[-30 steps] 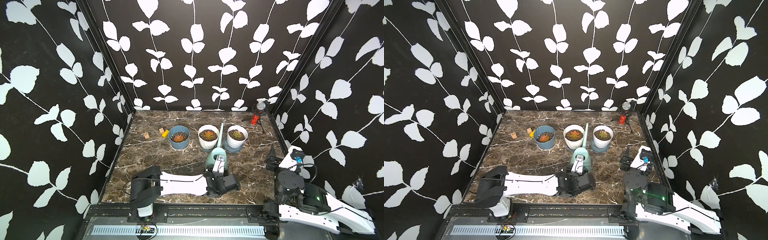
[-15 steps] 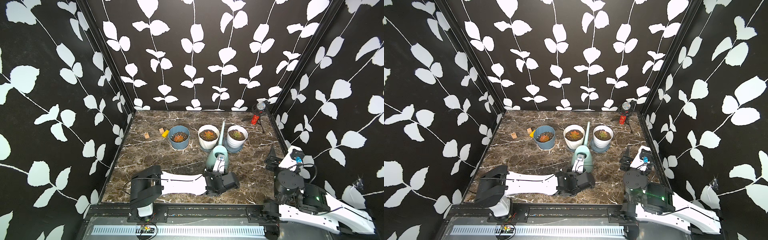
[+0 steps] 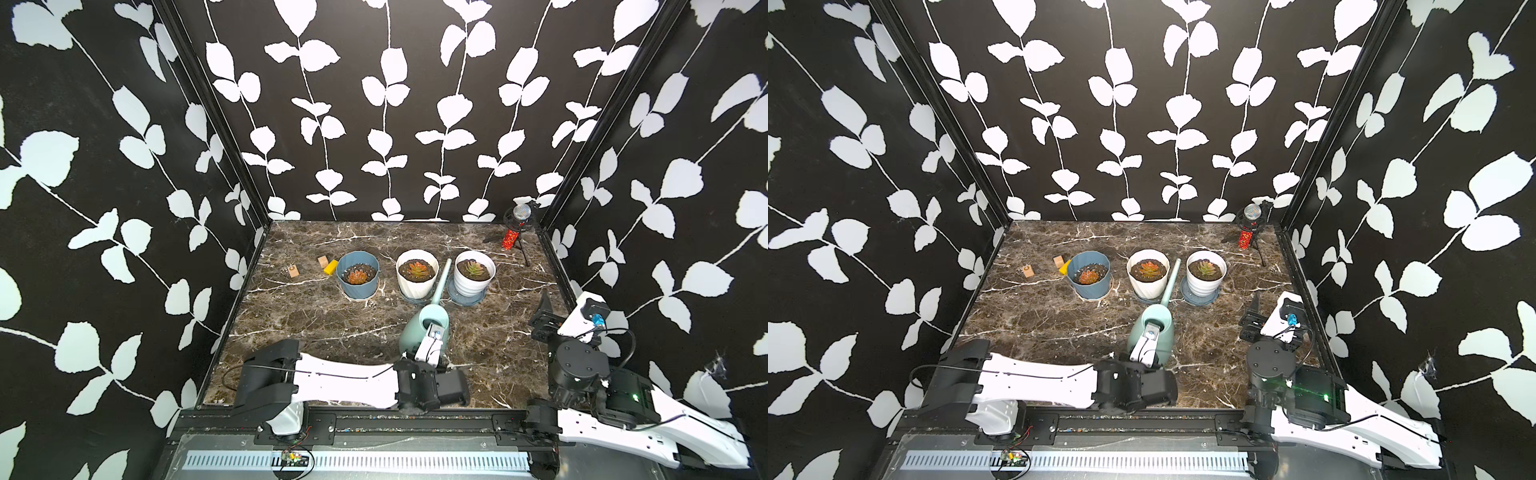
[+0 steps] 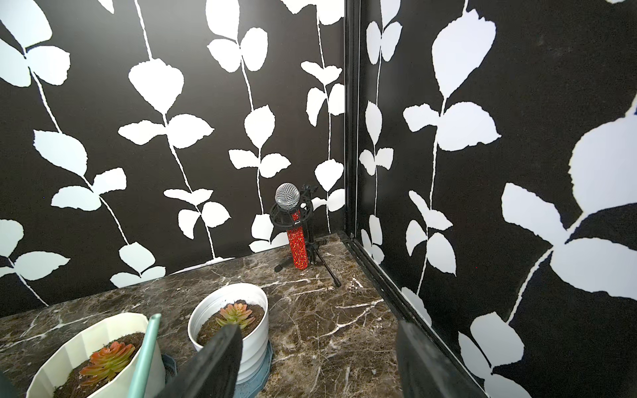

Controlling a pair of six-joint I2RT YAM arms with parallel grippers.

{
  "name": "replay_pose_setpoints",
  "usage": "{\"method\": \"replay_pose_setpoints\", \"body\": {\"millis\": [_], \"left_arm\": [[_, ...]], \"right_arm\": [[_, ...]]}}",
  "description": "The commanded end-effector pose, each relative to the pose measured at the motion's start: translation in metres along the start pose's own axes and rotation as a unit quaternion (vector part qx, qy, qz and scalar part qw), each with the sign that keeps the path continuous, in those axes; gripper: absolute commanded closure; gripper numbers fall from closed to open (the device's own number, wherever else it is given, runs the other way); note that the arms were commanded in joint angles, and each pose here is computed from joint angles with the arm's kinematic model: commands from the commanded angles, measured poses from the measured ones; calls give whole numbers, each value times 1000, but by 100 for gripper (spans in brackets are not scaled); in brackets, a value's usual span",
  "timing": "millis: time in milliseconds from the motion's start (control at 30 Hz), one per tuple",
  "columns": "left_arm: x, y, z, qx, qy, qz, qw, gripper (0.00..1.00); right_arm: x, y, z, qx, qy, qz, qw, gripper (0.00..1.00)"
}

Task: Water the succulent around the soil edge
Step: Pick up the watering can from the center of the board, then water the soil of the potted plant with water.

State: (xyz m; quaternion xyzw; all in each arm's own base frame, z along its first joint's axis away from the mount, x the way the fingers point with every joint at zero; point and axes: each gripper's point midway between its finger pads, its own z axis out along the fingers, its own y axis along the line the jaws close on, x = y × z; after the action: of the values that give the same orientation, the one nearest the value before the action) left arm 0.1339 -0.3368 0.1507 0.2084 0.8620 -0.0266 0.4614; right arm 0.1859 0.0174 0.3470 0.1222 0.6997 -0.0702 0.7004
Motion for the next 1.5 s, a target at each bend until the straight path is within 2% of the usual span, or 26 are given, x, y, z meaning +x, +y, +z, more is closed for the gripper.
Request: {"method": "replay_pose_setpoints", "body": {"millis": [0,233,433,600,800,933,1100,1300,1467], "left_arm": [[-45,29,-38,-39,-69,25,997,100],[-102,47,-82,-35,-166,85,982,100],[-166,107,-95,-76,-200,112,970,100],[-223,173,-91,-99,-198,123,967,100],[-257,223,-62,-97,-127,186,970,100],[-253,258,-49,-107,-68,223,967,100],[-230,313,-61,-163,1,282,946,100],[-190,347,-86,-201,54,348,914,100],[-159,355,-87,-196,122,387,893,100]], "right_arm": [[-3,-23,-2,71,-23,1,997,28],[-5,-20,-1,69,-23,-1,997,28],[-6,-13,-1,54,-18,-3,998,28],[4,4,0,-5,7,4,1000,28],[6,19,1,-21,14,-34,999,27],[1,23,1,-15,10,-71,997,26],[-3,21,1,3,3,-114,994,25],[6,12,2,14,1,-134,991,25],[12,5,3,21,2,-144,989,25]]}}
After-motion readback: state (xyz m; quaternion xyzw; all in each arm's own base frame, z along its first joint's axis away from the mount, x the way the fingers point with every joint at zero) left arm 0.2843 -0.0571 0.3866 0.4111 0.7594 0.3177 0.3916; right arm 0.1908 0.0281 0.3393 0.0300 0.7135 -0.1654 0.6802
